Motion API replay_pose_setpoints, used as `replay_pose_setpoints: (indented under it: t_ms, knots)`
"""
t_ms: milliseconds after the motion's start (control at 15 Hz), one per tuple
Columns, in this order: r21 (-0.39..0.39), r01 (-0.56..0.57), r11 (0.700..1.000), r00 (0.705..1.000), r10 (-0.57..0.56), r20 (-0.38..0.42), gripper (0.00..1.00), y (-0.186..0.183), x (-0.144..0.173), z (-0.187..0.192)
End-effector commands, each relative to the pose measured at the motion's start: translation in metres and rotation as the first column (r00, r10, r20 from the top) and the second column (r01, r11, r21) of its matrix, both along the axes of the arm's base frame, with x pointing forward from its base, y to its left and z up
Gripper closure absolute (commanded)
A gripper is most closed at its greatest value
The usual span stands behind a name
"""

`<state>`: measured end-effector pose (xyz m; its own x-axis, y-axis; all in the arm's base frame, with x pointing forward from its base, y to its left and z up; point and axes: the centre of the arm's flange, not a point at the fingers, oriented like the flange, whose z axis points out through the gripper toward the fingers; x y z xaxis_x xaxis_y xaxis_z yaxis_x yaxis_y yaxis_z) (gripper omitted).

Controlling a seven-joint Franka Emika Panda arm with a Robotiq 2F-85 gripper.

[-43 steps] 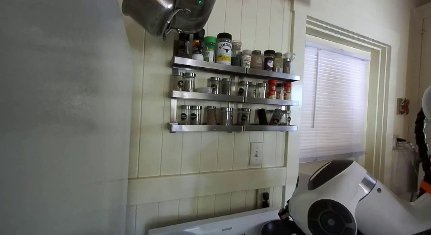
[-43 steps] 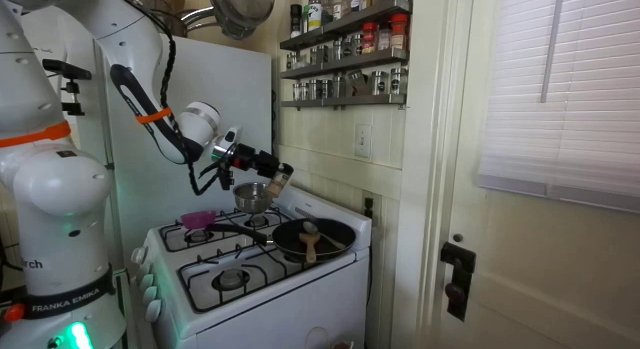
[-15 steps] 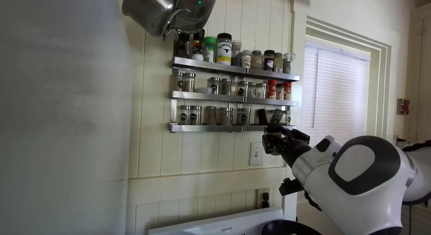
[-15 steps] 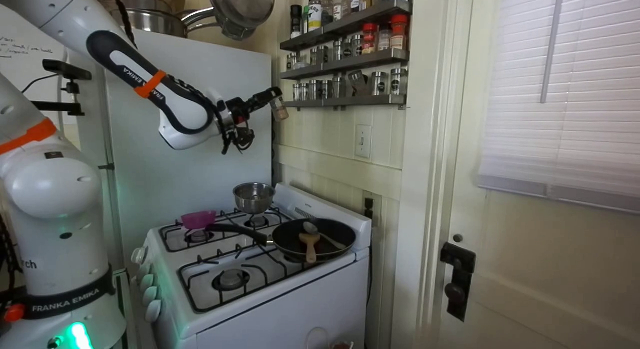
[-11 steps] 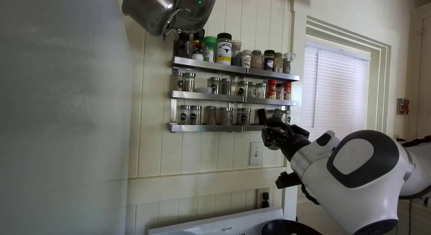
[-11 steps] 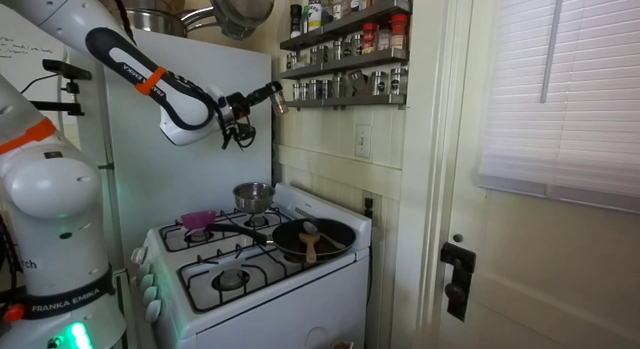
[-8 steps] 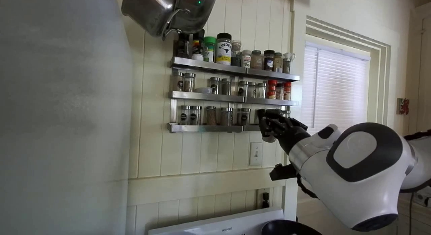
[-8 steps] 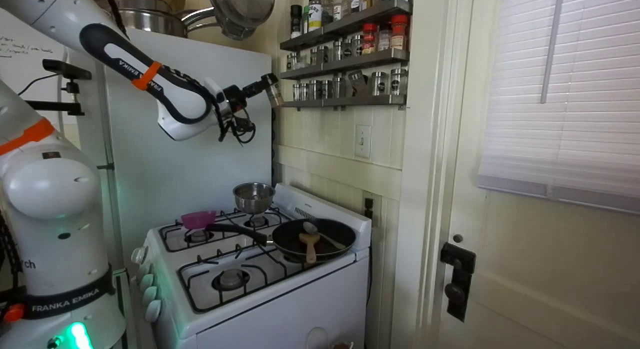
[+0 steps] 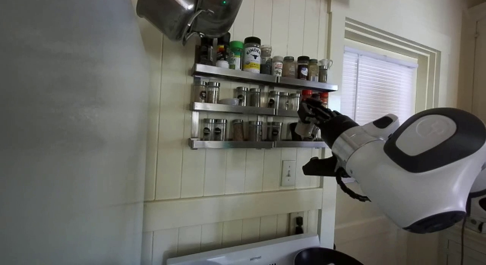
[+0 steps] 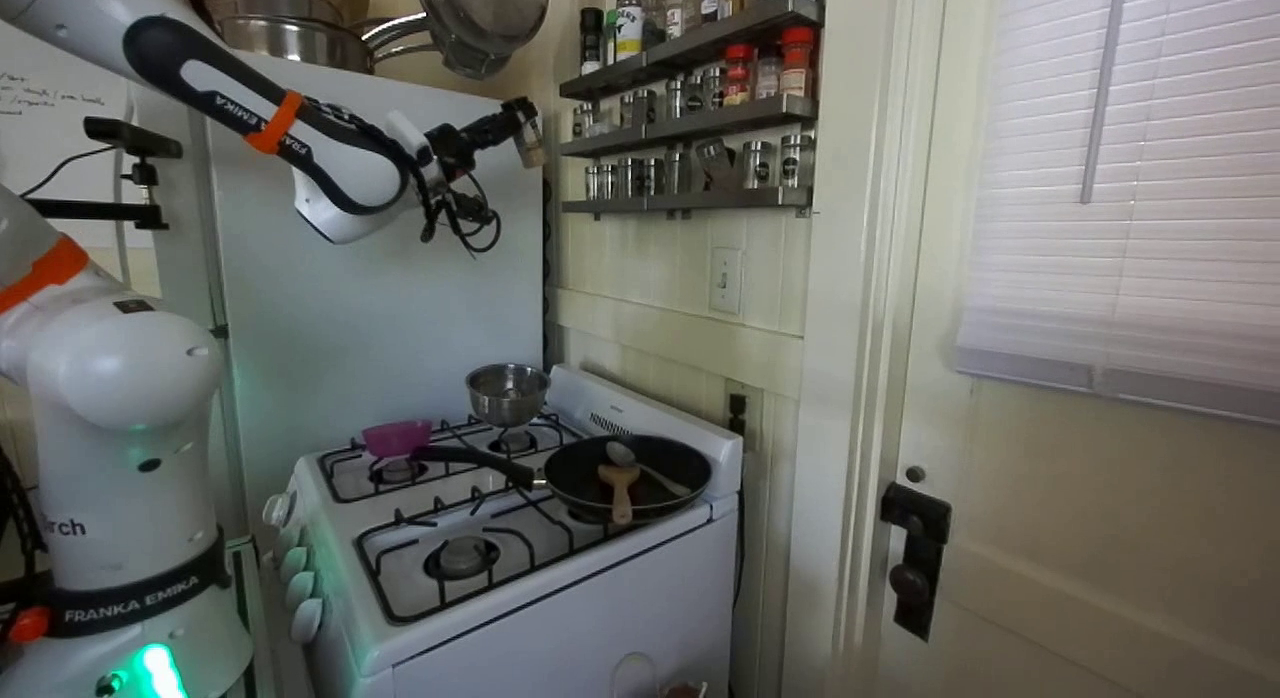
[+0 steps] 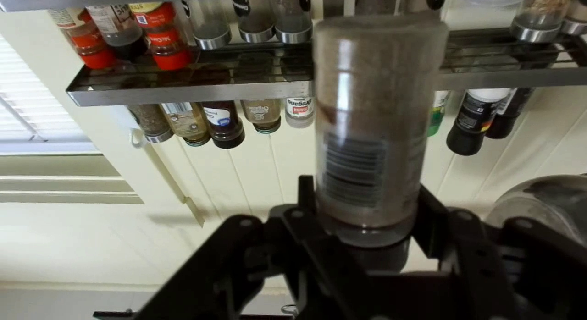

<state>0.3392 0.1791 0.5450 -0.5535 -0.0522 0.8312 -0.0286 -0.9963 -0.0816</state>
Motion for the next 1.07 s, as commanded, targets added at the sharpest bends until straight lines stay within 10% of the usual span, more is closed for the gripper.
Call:
replay_pose_setpoints:
  t_ms: [0, 67, 133, 1000]
  knots:
    - [0.004, 0.005, 1.000, 1.000, -0.005, -0.006, 0.50, -0.005, -0.001, 0.000]
    - [0.004, 0.010, 1.000, 1.000, -0.010, -0.007, 0.50, -0.008, -0.001, 0.000]
    - [-0.001, 0.000, 1.000, 1.000, 0.000, -0.005, 0.75, -0.002, -0.001, -0.004]
    - [0.174, 0.082, 0.981, 0.987, -0.055, -0.152, 0.75, -0.084, 0.055, 0.052]
